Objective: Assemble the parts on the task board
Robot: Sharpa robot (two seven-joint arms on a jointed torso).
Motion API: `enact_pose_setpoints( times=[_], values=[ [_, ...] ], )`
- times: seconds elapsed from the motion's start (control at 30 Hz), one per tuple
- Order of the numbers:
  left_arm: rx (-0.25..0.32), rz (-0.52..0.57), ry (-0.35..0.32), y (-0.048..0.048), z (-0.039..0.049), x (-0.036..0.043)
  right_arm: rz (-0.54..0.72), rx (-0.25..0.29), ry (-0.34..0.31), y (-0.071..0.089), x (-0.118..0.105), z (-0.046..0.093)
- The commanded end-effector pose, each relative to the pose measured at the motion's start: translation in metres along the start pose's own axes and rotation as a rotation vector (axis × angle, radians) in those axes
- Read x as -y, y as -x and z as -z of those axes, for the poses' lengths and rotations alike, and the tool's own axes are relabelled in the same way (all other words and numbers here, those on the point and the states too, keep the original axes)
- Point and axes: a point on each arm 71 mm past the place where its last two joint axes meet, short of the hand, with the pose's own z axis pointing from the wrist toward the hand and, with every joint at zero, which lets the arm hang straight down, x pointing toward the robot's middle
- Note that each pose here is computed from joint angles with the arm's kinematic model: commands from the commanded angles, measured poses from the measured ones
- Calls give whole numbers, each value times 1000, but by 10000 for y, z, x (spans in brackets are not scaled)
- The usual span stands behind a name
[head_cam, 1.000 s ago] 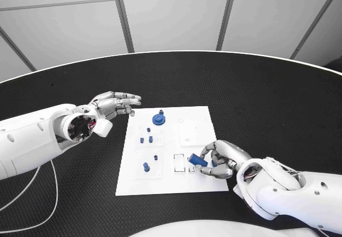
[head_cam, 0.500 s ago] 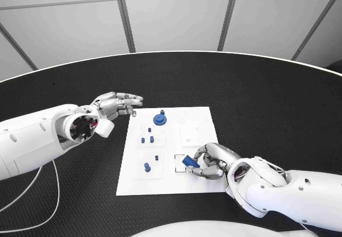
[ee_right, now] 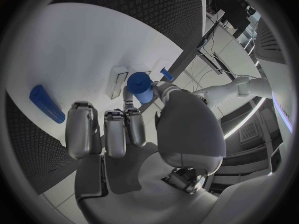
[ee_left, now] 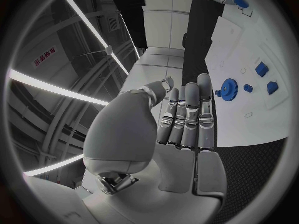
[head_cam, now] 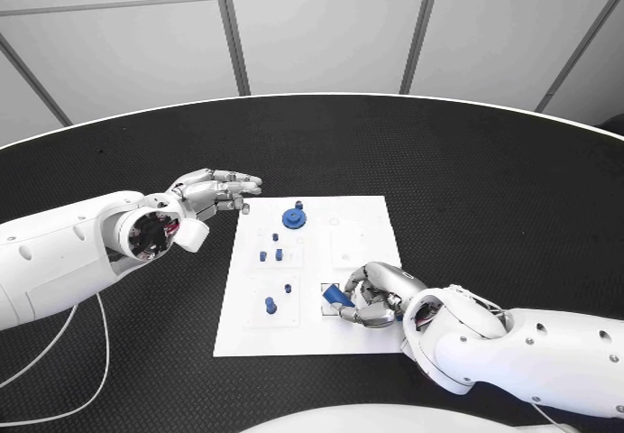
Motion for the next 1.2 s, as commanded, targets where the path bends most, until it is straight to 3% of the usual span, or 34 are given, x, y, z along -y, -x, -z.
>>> enact_pose_setpoints(
  times=[0.03, 1.2],
  values=[
    [0, 0, 0, -2, 0, 0, 1, 0, 5, -3, -5, -10],
    [3, 0, 4, 8, 13, -3, 17, 0, -7, -7, 9, -43]
  ],
)
